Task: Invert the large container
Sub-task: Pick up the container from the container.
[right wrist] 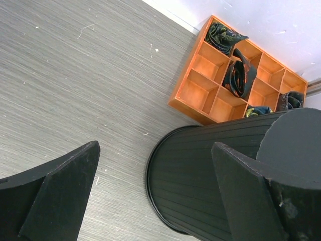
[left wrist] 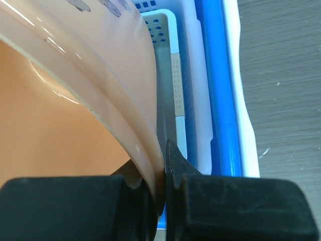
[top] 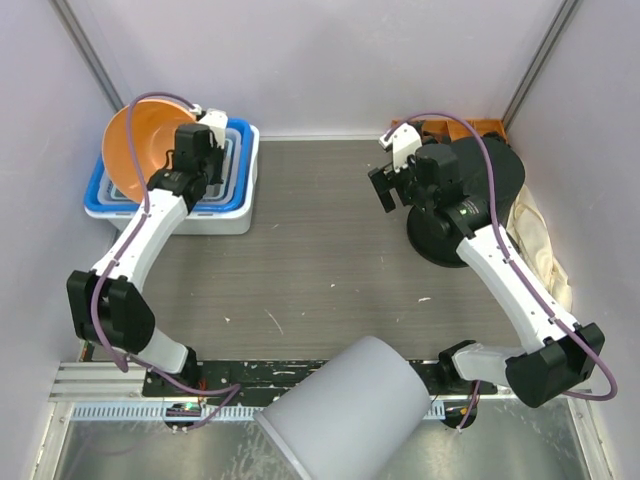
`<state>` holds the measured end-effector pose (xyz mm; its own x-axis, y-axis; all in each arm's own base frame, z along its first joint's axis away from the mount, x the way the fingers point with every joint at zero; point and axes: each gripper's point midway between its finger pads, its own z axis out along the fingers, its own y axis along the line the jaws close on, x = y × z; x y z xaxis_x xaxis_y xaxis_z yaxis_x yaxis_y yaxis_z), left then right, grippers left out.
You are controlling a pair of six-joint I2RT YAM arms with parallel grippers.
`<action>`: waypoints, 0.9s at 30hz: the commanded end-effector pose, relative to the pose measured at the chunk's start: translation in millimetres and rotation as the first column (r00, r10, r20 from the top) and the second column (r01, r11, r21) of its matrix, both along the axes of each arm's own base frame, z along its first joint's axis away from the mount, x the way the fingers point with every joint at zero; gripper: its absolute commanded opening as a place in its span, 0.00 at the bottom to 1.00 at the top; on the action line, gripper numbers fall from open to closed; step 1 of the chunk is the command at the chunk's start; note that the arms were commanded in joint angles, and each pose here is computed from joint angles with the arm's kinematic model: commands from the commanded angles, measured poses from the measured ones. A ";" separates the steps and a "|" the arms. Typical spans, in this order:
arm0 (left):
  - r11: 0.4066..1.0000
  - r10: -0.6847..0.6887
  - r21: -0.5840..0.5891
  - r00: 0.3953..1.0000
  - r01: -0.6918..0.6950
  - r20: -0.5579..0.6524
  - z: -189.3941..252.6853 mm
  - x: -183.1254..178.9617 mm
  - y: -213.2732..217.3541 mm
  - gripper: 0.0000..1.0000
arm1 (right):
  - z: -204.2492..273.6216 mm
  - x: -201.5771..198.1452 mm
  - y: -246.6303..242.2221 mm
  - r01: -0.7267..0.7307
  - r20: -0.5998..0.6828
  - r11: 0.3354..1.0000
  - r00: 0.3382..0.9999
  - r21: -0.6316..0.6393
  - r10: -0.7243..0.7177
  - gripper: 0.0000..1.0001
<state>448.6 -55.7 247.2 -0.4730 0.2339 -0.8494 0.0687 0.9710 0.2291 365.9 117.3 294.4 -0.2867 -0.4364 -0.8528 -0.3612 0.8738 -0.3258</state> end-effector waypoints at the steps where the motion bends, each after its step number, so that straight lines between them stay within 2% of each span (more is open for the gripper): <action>1: 0.996 -0.076 -0.044 0.990 0.082 0.116 72.5 -11.6 -12.2 0.00 | 31.4 -4.7 -3.4 -0.018 0.082 1.000 0.996 0.007 0.018 1.00; 6: 0.988 -0.154 0.010 0.959 0.156 0.236 155.2 -45.4 -8.8 0.00 | 32.7 -16.1 -1.2 -0.109 0.044 0.991 0.993 -0.078 0.113 1.00; 10: 0.965 -0.243 -0.015 0.917 0.261 0.316 216.7 -78.7 -20.4 0.00 | 48.9 -29.6 -0.4 -0.168 0.043 0.981 0.984 -0.100 0.173 1.00; 14: 0.917 -0.338 -0.083 0.869 0.390 0.361 258.1 -115.3 -39.8 0.00 | 70.5 -34.5 -11.0 -0.149 0.075 0.984 0.985 -0.096 0.156 1.00; 17: 0.847 -0.424 -0.168 0.831 0.505 0.359 267.5 -139.4 -62.3 0.00 | 77.2 -38.6 -22.5 -0.133 0.088 0.983 0.986 -0.127 0.144 1.00; 20: 0.722 -0.522 -0.293 0.771 0.627 0.364 269.3 -163.8 -91.8 0.00 | 79.9 -43.8 -33.9 -0.110 0.089 0.982 0.988 -0.154 0.125 1.00; 23: 0.519 -0.599 -0.487 0.705 0.703 0.379 268.4 -177.1 -117.1 0.00 | 102.1 -46.5 -48.9 -0.053 0.144 0.995 0.987 -0.083 0.065 1.00; 26: 0.221 -0.637 -0.725 0.659 0.653 0.399 268.4 -177.2 -130.1 0.00 | 127.7 -56.4 -53.5 -0.066 0.185 0.998 0.981 0.020 0.061 1.00; 27: 0.123 -0.646 -0.766 0.637 0.631 0.421 268.6 -173.8 -132.2 0.00 | 132.7 -60.3 -51.9 -0.087 0.188 0.995 0.979 0.045 0.077 1.00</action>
